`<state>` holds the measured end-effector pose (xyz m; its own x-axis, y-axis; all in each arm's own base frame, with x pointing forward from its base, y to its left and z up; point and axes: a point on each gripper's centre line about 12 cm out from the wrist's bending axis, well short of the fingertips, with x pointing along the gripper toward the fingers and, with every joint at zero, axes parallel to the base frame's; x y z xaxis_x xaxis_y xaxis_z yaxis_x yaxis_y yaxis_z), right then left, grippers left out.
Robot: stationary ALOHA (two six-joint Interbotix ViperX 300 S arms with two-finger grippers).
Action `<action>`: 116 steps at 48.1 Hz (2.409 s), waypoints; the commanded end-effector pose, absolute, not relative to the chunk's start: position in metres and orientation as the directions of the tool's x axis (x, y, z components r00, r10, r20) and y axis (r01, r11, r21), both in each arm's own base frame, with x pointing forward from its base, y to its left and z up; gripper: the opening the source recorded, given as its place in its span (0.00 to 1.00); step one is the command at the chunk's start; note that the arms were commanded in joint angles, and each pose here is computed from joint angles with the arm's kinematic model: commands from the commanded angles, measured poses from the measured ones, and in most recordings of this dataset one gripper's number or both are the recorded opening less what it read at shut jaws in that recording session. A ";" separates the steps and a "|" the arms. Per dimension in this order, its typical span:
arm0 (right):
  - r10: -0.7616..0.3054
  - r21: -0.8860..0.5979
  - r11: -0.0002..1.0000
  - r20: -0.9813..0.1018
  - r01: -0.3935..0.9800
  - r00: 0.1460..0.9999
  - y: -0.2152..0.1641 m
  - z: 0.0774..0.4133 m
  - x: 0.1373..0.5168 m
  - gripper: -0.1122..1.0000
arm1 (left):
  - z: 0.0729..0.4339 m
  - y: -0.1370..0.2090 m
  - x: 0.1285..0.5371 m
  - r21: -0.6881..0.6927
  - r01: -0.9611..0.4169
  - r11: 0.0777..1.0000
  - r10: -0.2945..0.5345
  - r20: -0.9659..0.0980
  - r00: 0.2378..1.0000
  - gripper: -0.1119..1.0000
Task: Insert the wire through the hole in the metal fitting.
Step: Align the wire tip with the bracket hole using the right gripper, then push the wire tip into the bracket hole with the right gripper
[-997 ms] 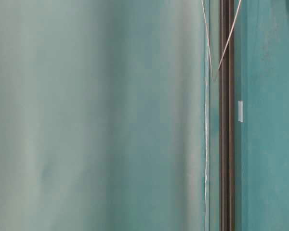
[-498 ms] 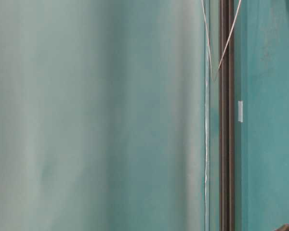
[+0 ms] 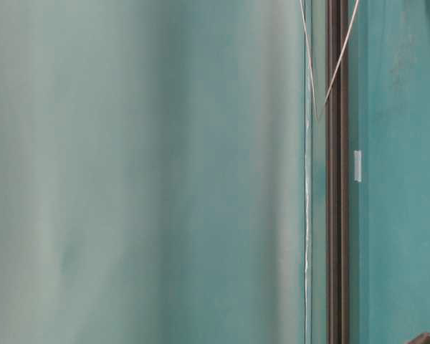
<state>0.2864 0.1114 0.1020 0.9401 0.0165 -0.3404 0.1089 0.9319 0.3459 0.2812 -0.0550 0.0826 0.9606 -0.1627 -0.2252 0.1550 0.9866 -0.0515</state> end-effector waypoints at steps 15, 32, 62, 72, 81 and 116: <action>0.027 0.362 0.927 -0.328 0.099 0.944 0.116 0.108 0.292 0.10 | 0.088 -0.056 0.283 -0.053 0.158 0.986 -0.165 -0.198 0.966 0.78; 0.028 0.351 0.932 -0.324 0.092 0.946 0.119 0.112 0.300 0.10 | 0.089 -0.057 0.283 -0.050 0.160 0.986 -0.167 -0.197 0.966 0.78; 0.017 0.333 0.937 -0.343 0.105 0.939 0.120 0.105 0.311 0.10 | 0.089 -0.062 0.282 -0.050 0.178 0.983 -0.185 -0.195 0.963 0.78; 0.010 0.330 0.937 -0.343 0.111 0.939 0.117 0.105 0.311 0.10 | 0.090 -0.062 0.283 -0.050 0.178 0.983 -0.185 -0.194 0.964 0.78; 0.008 0.325 0.939 -0.342 0.111 0.940 0.117 0.105 0.311 0.10 | 0.090 -0.062 0.283 -0.050 0.178 0.983 -0.185 -0.191 0.964 0.78; -0.011 0.280 0.954 -0.316 0.104 0.949 0.115 0.101 0.313 0.10 | 0.091 -0.062 0.285 -0.051 0.177 0.983 -0.184 -0.186 0.965 0.78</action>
<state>0.3094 0.1135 0.0950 0.9411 -0.0133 -0.3379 0.1100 0.9570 0.2686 0.2824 -0.0611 0.0838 0.9589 -0.1822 -0.2178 0.1753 0.9832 -0.0505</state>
